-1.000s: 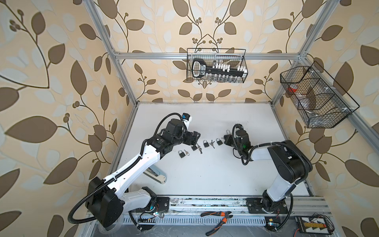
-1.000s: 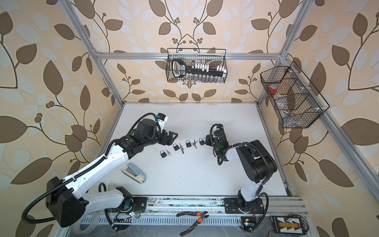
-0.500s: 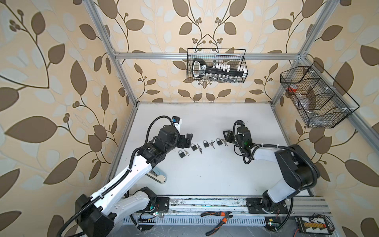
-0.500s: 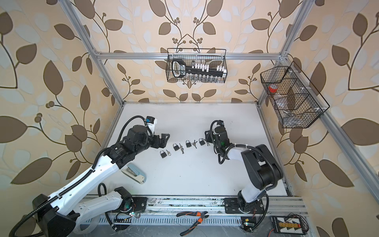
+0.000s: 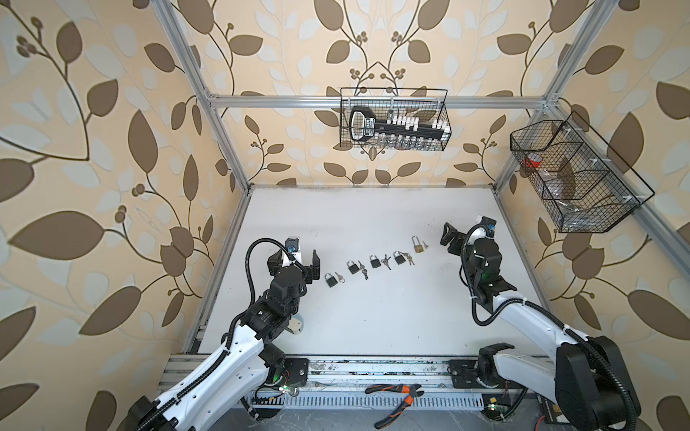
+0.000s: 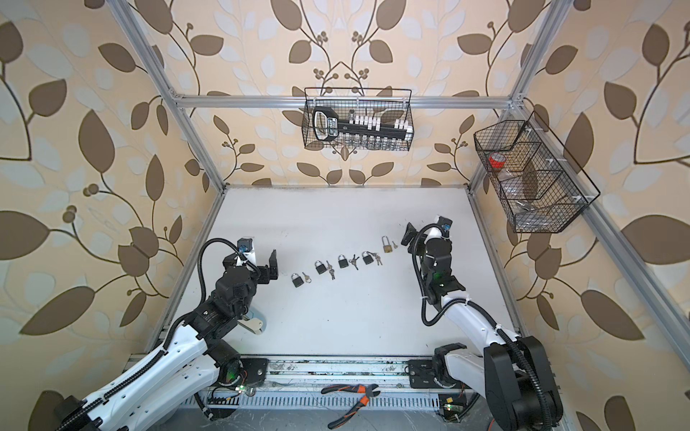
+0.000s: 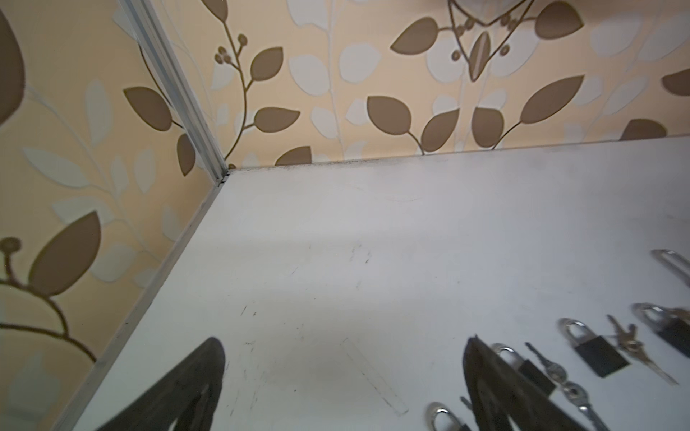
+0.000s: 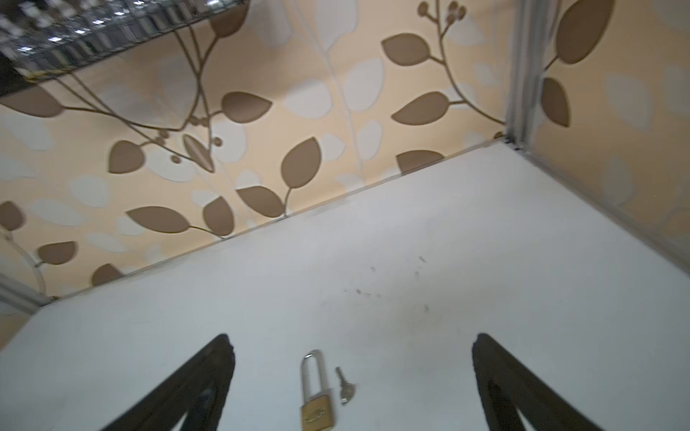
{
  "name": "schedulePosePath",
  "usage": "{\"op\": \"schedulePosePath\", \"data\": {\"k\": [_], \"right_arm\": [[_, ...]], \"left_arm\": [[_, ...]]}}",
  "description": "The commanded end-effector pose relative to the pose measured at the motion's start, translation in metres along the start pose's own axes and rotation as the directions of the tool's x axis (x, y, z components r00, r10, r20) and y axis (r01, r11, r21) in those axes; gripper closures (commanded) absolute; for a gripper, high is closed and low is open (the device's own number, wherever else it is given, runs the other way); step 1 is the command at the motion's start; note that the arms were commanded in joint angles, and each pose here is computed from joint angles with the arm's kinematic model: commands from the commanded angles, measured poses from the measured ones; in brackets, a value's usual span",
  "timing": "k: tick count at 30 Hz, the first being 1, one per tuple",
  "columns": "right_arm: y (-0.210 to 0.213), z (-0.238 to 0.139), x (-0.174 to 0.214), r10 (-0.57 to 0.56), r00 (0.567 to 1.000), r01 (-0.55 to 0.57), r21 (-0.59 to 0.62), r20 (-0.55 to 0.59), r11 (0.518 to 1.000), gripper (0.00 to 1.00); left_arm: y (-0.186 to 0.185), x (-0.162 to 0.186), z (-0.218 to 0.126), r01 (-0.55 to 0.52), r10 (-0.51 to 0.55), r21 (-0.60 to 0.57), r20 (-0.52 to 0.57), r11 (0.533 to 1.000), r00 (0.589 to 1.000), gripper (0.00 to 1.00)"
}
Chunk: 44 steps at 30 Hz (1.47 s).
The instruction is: Lock with the key
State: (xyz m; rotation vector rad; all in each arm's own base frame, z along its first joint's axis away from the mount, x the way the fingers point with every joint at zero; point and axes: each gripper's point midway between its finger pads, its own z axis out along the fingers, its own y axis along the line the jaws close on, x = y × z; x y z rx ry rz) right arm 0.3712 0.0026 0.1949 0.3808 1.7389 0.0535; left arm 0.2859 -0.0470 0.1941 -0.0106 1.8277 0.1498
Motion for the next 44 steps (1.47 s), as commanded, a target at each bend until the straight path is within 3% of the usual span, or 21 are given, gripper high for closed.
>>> {"op": "schedulePosePath", "data": {"k": [1,6,13,18,23,27,28,30,44], "right_arm": [[-0.036,-0.004,0.000,-0.146,0.989,0.143,0.139,0.014,0.980,0.01],[-0.060,0.000,0.023,-0.184,0.982,0.187,0.189,-0.034,0.964,0.00],[-0.061,0.013,0.046,-0.226,0.973,0.229,0.129,-0.038,0.965,0.01],[-0.059,0.017,0.044,-0.212,0.977,0.209,0.086,0.019,0.974,0.01],[-0.058,0.020,0.059,-0.199,0.980,0.198,0.022,0.030,0.980,0.00],[-0.045,0.015,0.066,-0.232,0.972,0.234,-0.064,0.046,0.970,0.01],[-0.043,0.015,0.065,-0.232,0.971,0.235,-0.071,0.049,0.969,0.01],[-0.044,0.021,0.068,-0.233,0.972,0.233,-0.063,0.018,0.970,0.00],[-0.045,0.021,0.068,-0.236,0.971,0.237,-0.063,0.022,0.969,0.00]], "left_arm": [[0.025,-0.008,0.009,0.003,0.007,-0.130,0.077,0.992,0.997,0.01],[0.032,0.033,0.034,0.003,-0.006,-0.165,-0.015,0.986,1.000,0.01],[0.039,0.047,0.056,0.067,-0.065,-0.113,0.019,0.991,0.998,0.01],[0.036,0.054,0.074,0.043,-0.043,-0.075,-0.004,0.996,0.999,0.01],[0.033,0.067,0.099,0.100,-0.101,-0.015,-0.034,0.995,0.994,0.01],[0.028,0.084,0.124,0.086,-0.086,-0.001,-0.112,0.996,0.990,0.01],[0.029,0.093,0.129,0.096,-0.096,-0.006,-0.196,0.995,0.976,0.01],[0.033,0.093,0.131,0.140,-0.133,0.019,-0.201,0.990,0.970,0.01],[0.033,0.093,0.128,0.143,-0.135,0.025,-0.206,0.989,0.969,0.01]]}}
